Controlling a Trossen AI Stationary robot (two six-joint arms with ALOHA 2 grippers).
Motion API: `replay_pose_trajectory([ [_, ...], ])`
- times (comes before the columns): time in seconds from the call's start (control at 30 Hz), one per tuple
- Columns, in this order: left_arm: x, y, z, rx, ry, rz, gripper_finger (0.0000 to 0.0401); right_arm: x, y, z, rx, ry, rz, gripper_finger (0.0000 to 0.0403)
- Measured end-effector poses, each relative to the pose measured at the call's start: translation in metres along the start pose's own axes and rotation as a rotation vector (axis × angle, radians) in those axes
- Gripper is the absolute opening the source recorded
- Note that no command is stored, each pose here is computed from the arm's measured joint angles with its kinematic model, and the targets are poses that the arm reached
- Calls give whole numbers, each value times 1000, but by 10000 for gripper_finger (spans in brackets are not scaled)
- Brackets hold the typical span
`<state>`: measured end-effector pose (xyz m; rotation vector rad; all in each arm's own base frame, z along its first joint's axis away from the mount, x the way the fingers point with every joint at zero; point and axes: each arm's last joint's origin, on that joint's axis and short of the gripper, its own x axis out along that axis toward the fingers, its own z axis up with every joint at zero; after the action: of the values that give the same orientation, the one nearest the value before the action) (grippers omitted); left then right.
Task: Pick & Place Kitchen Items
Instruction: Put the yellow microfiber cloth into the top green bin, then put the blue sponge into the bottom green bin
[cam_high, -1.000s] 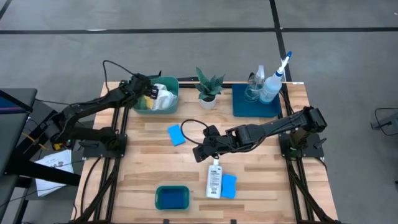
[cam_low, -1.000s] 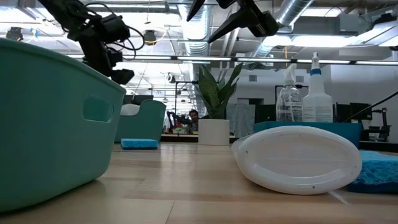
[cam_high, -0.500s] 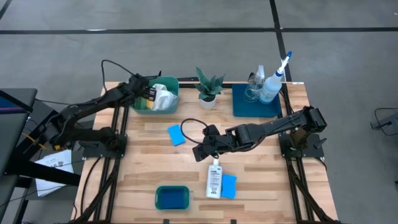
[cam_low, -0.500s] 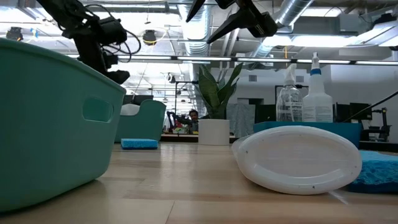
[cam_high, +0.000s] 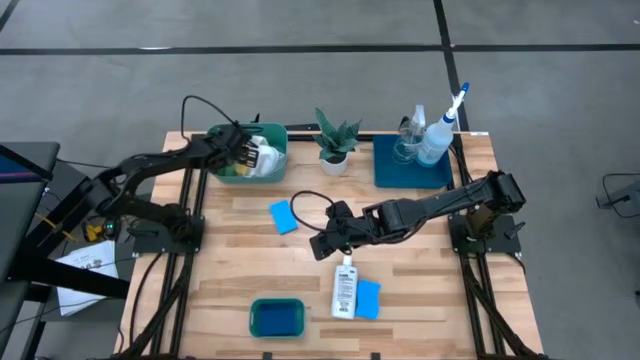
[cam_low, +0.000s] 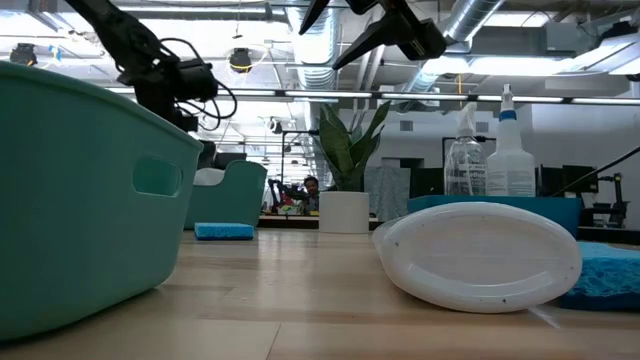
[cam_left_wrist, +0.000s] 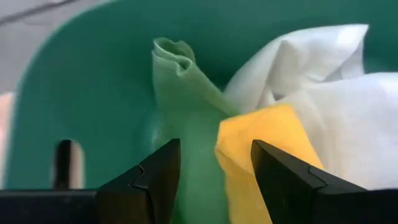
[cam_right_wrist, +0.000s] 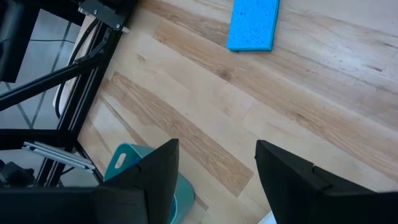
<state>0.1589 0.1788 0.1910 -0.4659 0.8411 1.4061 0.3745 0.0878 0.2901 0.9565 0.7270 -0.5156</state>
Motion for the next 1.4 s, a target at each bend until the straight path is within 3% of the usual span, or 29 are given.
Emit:
replay_pose_trajectory([
  [0.8,16,-11,-3,2,40,-39,191,0,0,1,-3,-21,-6,205],
  [1.4,-36,16,15,-104,-171,-92,191,0,0,2,2,-44,-7,205],
])
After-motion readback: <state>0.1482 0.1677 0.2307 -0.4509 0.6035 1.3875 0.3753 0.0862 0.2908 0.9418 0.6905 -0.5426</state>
